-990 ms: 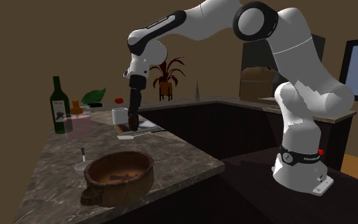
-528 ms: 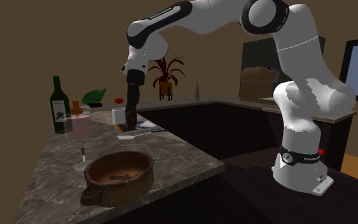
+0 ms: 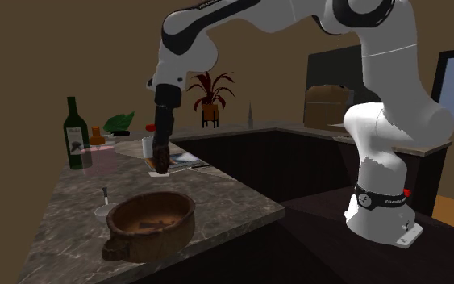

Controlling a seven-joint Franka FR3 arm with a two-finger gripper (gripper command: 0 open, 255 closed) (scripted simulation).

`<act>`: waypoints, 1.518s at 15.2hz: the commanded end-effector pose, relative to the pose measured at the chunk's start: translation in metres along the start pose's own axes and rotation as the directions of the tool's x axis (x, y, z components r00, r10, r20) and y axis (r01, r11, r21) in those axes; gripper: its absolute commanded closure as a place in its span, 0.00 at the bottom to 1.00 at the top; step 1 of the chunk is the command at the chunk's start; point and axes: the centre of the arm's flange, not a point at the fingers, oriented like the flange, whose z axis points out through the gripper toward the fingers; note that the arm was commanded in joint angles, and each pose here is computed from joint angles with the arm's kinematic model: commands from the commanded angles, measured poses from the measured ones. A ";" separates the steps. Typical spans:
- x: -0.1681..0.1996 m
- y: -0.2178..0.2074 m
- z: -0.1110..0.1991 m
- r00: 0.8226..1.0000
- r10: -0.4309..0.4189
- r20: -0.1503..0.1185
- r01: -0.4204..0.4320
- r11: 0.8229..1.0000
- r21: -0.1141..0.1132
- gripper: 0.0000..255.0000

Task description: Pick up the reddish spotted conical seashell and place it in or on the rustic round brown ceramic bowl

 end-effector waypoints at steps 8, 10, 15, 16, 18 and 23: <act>-0.004 -0.116 0.032 1.000 0.001 -0.001 -0.001 1.000 0.000 1.00; -0.006 -0.148 0.040 1.000 0.001 -0.001 -0.001 1.000 0.000 1.00; -0.009 -0.139 0.065 1.000 0.001 -0.001 -0.001 1.000 0.000 1.00; -0.009 -0.137 0.070 1.000 0.001 -0.001 -0.001 1.000 0.000 1.00; -0.011 -0.134 0.080 1.000 0.001 -0.001 -0.001 1.000 0.000 1.00; -0.014 -0.125 0.105 1.000 0.001 -0.001 -0.001 1.000 0.000 1.00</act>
